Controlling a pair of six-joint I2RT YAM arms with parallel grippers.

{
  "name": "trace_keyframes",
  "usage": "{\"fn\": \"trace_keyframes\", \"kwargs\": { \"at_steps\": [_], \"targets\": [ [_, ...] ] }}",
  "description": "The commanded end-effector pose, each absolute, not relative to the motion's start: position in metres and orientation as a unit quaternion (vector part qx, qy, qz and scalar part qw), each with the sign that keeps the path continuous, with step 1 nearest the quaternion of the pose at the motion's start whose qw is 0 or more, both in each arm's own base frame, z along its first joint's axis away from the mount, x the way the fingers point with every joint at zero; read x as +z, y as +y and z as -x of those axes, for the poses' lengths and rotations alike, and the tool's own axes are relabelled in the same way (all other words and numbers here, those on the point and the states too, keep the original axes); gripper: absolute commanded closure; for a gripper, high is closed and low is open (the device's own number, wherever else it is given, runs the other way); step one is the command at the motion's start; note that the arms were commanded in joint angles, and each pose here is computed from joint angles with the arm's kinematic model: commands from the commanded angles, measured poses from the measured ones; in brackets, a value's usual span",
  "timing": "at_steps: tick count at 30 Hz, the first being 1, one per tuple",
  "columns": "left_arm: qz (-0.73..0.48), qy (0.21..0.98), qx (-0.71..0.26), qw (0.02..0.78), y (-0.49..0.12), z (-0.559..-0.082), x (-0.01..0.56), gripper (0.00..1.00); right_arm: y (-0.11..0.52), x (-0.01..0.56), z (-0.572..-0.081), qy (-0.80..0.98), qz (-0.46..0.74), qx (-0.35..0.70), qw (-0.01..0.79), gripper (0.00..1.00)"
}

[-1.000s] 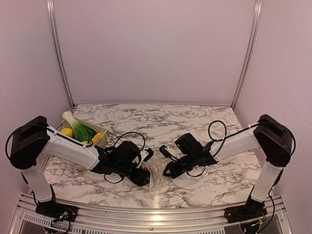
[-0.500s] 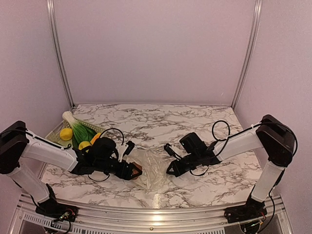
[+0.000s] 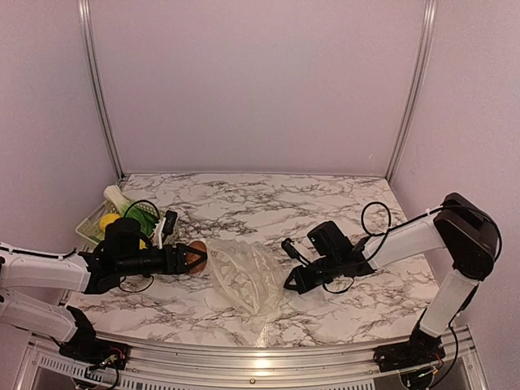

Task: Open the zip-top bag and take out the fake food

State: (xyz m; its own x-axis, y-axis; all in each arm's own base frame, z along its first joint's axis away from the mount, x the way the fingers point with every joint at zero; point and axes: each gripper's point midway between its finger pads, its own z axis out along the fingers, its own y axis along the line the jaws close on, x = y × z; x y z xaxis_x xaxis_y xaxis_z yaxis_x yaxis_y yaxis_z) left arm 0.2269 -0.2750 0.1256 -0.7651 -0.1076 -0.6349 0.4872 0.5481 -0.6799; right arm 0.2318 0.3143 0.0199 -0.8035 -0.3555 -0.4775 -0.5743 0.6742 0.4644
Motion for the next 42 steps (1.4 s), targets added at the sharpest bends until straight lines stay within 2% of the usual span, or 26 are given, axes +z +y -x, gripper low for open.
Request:
{"fn": "trace_keyframes", "kwargs": {
  "at_steps": [1,7,12,23,26,30,31,40,42],
  "targets": [
    [-0.035,0.815,-0.450,0.363,-0.234,-0.254,0.151,0.42,0.293,0.007,-0.228,0.917,0.238,0.276,0.161,1.00],
    [0.095,0.839,-0.357,0.401,-0.146,-0.291,0.154,0.35,0.293,0.010,-0.228,0.915,0.240,0.278,0.164,1.00],
    [0.180,0.851,-0.286,0.403,-0.086,-0.305,0.140,0.34,0.293,0.011,-0.230,0.915,0.241,0.277,0.167,1.00],
    [0.260,0.855,-0.188,0.407,-0.012,-0.327,0.120,0.31,0.291,0.015,-0.231,0.915,0.242,0.273,0.173,1.00],
    [0.261,0.862,-0.176,0.398,-0.005,-0.331,0.112,0.24,0.292,0.017,-0.232,0.914,0.243,0.274,0.176,1.00],
    [0.251,0.862,-0.174,0.405,-0.004,-0.336,0.119,0.04,0.293,0.023,-0.234,0.912,0.242,0.278,0.182,1.00],
    [0.244,0.862,-0.177,0.408,-0.006,-0.337,0.122,0.01,0.295,0.025,-0.235,0.911,0.242,0.280,0.184,1.00],
    [0.164,0.852,-0.258,0.425,-0.050,-0.332,0.149,0.01,0.298,0.045,-0.238,0.901,0.233,0.305,0.202,1.00],
    [0.120,0.850,-0.289,0.424,-0.081,-0.324,0.155,0.01,0.296,0.047,-0.239,0.902,0.224,0.307,0.204,1.00]
  ]
}}
